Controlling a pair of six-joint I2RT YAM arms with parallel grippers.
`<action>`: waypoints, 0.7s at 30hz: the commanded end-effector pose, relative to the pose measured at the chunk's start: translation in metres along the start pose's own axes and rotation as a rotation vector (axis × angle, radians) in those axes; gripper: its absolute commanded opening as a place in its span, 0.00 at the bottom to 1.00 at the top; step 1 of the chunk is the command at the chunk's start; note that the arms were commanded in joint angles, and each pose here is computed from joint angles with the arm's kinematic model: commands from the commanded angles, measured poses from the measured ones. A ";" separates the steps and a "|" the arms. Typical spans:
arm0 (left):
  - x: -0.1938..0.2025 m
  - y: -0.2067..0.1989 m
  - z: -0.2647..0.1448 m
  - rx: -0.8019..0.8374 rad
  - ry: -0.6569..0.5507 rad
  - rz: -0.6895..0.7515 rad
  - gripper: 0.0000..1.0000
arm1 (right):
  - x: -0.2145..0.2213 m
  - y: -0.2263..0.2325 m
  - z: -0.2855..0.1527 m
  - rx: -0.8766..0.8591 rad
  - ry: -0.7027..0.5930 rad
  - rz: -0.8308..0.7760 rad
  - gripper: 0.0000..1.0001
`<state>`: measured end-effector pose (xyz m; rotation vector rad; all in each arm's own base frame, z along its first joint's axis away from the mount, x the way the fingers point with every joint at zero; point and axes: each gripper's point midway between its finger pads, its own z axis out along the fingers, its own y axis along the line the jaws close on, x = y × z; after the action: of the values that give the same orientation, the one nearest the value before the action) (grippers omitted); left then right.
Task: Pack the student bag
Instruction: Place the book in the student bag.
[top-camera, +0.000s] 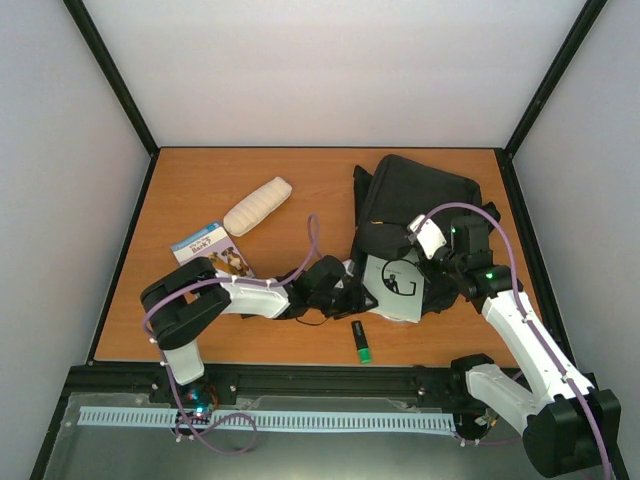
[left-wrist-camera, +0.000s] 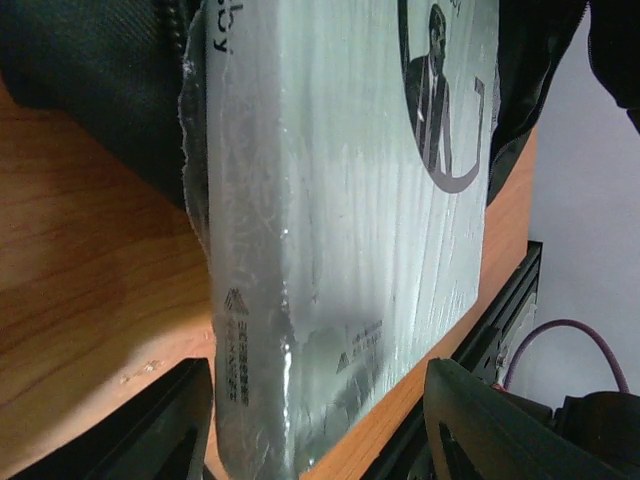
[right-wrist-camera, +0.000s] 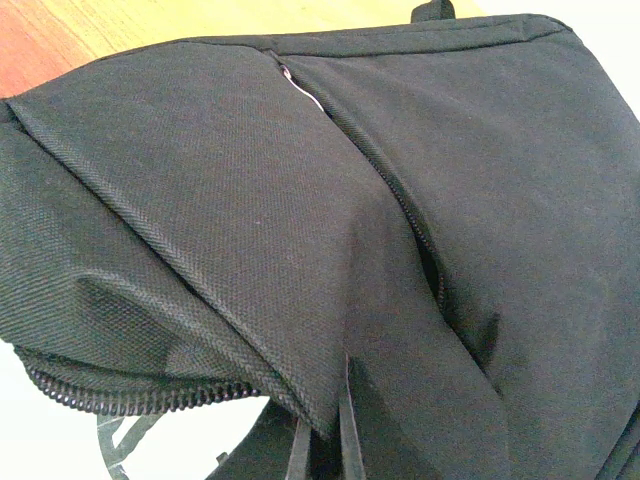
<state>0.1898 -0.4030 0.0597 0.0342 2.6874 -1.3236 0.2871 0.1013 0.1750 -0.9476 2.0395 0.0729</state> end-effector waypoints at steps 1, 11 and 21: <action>-0.001 -0.020 0.007 0.087 -0.003 0.010 0.60 | -0.019 -0.004 -0.006 0.016 -0.083 0.000 0.03; -0.007 -0.043 -0.004 0.296 -0.036 0.018 0.09 | -0.018 0.000 -0.005 -0.003 -0.081 -0.007 0.03; -0.014 -0.087 -0.033 0.371 -0.039 0.191 0.01 | -0.030 -0.001 -0.021 0.028 -0.144 -0.079 0.03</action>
<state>0.1856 -0.4143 0.0907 0.0828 2.5111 -1.6096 0.2818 0.1027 0.1780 -0.9711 2.0098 0.0746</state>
